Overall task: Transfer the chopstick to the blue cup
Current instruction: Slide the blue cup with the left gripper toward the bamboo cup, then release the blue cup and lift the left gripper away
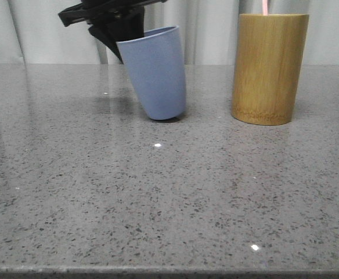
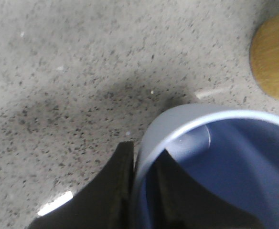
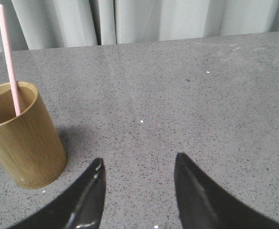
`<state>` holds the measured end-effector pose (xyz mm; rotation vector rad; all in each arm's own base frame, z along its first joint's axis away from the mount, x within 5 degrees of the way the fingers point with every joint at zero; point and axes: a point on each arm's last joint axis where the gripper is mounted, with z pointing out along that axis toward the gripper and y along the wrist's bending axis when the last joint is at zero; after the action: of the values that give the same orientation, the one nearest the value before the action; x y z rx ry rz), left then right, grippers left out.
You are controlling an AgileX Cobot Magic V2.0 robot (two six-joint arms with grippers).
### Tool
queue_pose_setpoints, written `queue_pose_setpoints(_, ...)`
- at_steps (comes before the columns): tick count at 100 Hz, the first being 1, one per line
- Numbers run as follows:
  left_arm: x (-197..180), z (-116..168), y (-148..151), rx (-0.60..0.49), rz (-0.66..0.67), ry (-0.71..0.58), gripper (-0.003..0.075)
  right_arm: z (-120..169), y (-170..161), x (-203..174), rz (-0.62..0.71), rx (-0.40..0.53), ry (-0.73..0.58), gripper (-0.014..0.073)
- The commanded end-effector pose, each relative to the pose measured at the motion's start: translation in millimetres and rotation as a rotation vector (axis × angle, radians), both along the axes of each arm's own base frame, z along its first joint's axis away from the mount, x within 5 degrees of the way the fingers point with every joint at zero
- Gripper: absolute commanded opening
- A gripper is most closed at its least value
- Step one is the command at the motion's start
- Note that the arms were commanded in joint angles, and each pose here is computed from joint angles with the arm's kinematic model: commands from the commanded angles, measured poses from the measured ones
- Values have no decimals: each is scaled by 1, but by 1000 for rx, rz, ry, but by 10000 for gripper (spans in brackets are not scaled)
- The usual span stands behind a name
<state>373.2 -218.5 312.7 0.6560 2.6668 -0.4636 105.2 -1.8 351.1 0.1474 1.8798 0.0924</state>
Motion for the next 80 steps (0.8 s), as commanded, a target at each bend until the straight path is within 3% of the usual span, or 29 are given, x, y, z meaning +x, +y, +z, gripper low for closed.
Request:
queue_pose_setpoints(1, -8, 32, -5, -72, -1, -83, -19, 18, -1, 2, -7, -8, -112, 359)
queue_pose_setpoints(22, -8, 32, -6, -75, -2, -76, 5, 18, -1, 2, -7, -8, -112, 359)
queue_pose_setpoints(48, -10, 40, -8, -108, -9, -69, 385, 18, -1, 2, -7, -8, -112, 359)
queue_pose_setpoints(80, -18, 85, -6, -151, -45, -129, 401, 19, -1, 2, -8, -8, -119, 359)
